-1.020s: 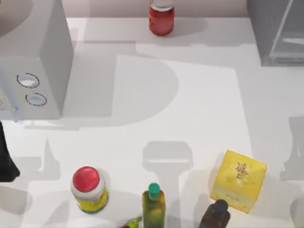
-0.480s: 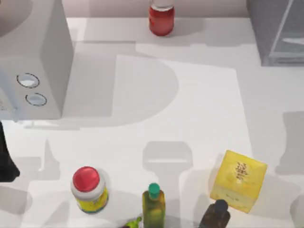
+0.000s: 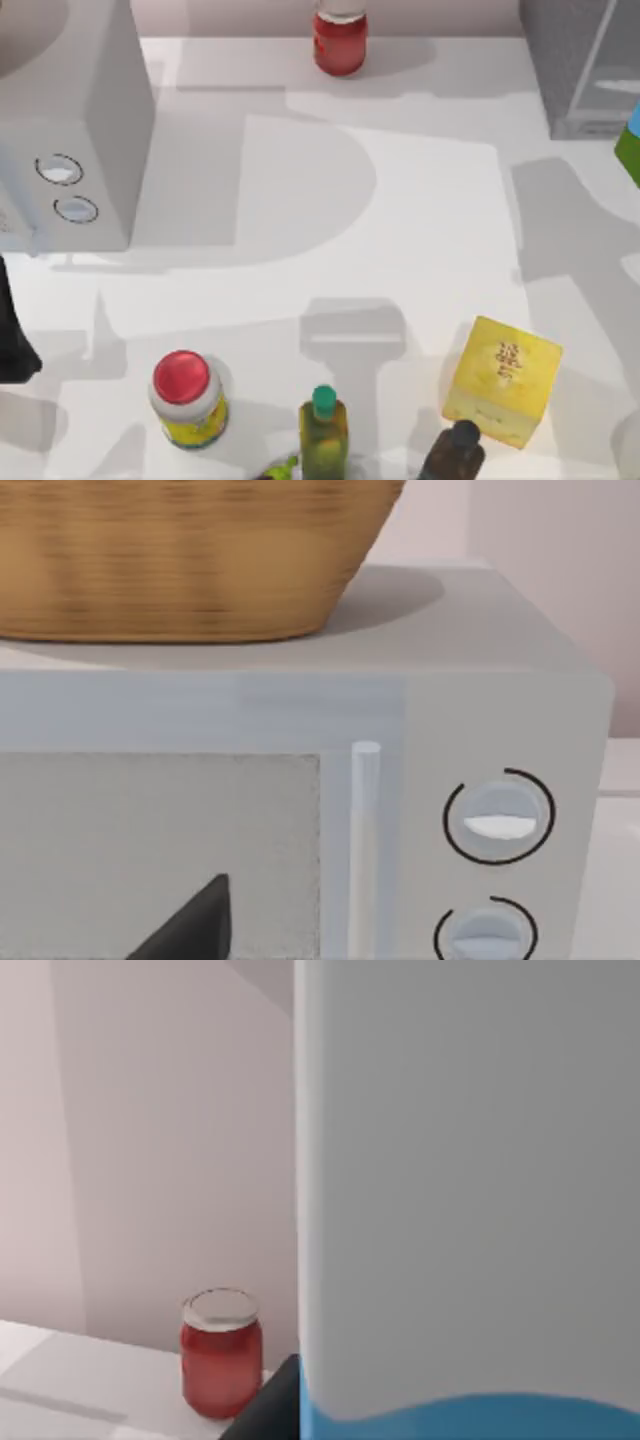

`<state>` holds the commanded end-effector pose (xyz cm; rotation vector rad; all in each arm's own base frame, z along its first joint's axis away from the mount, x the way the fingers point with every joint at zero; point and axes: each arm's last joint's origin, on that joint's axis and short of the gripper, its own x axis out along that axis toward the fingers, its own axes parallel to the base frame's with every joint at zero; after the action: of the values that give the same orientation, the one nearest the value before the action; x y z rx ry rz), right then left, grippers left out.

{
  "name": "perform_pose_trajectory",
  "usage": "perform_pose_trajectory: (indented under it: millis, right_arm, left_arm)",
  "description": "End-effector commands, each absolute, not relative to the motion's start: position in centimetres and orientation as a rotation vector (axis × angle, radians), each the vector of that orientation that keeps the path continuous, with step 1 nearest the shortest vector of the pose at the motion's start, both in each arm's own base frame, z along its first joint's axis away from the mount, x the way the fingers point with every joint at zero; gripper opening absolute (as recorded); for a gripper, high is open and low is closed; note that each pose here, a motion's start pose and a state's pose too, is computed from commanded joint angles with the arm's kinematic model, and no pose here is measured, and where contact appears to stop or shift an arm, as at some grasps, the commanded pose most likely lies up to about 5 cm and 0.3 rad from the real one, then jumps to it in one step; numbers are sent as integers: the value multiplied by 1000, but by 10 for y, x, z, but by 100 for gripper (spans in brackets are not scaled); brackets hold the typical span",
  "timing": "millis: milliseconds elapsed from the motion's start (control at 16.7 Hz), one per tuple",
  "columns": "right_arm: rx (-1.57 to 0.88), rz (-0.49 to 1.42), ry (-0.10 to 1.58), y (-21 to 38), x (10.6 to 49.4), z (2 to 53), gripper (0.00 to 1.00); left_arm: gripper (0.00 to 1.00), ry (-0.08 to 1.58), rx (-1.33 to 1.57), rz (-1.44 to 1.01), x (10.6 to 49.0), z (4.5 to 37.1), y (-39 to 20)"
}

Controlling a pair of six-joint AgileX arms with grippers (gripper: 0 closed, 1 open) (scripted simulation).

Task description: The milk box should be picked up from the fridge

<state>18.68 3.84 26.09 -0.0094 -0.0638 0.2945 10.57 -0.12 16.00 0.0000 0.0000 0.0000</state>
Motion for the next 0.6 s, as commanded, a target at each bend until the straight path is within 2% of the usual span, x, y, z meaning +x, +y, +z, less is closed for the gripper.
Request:
perform_pose_trajectory:
  millis: [180,360,600]
  right_arm:
    - [-5,408,2,70,247,254,0]
    - [0,517,65,109,303,222,0]
    - [4,644,72,160,351,174,0]
  left_arm:
    - [100,0,0,0,106,160,-1]
    - [100,0,0,0,106,160,-1]
    - [100,0,0,0,106,160,-1]
